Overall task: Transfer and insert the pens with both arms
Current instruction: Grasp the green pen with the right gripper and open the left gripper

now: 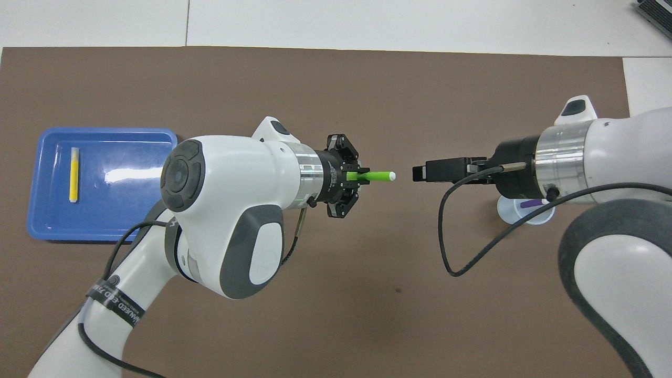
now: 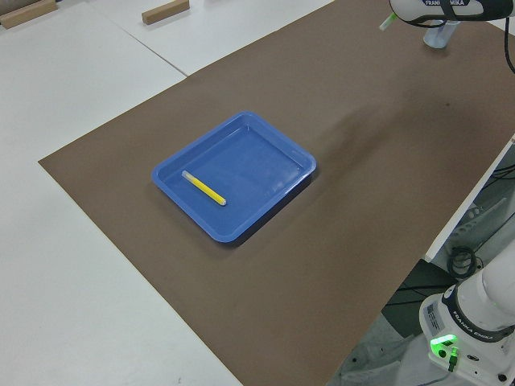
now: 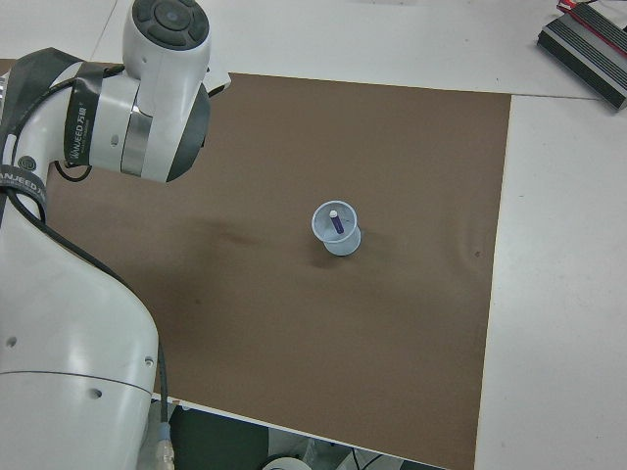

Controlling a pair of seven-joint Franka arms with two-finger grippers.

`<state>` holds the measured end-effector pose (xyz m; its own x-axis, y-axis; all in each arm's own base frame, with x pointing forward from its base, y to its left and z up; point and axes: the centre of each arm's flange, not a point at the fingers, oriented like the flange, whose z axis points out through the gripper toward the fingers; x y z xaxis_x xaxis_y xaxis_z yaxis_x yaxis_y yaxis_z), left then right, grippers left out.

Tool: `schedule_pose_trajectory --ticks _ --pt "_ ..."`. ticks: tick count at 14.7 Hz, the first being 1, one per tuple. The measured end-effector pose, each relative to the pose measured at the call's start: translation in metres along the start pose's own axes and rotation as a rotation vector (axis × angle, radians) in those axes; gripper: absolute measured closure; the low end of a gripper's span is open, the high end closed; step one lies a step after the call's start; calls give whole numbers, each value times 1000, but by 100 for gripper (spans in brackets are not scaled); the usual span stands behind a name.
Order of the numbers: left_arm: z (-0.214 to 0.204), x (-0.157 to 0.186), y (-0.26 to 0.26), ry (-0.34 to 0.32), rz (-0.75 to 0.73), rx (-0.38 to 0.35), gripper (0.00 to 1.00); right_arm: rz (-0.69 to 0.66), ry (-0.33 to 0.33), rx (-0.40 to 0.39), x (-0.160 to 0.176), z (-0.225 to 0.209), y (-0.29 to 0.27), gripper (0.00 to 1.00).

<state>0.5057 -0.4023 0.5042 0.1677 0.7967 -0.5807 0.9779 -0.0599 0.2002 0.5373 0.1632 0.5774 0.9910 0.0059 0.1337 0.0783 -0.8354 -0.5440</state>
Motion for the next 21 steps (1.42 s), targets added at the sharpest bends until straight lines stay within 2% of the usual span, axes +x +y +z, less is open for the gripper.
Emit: schedule_pose_trajectory --ticks 3,6,12,21 --pt "-2 -7 1 -12 -35 -31 83 -8 2 -1 -1 9 -5 0" --pt "-3 -20 -5 -27 -43 -30 83 -7 6 -2 0 12 -4 10" --pt "-10 -49 -18 -62 -47 -53 83 -14 12 -9 4 33 -8 10" --pt "-13 -51 -17 -70 -51 -73 83 -32 8 -11 5 33 -4 10"
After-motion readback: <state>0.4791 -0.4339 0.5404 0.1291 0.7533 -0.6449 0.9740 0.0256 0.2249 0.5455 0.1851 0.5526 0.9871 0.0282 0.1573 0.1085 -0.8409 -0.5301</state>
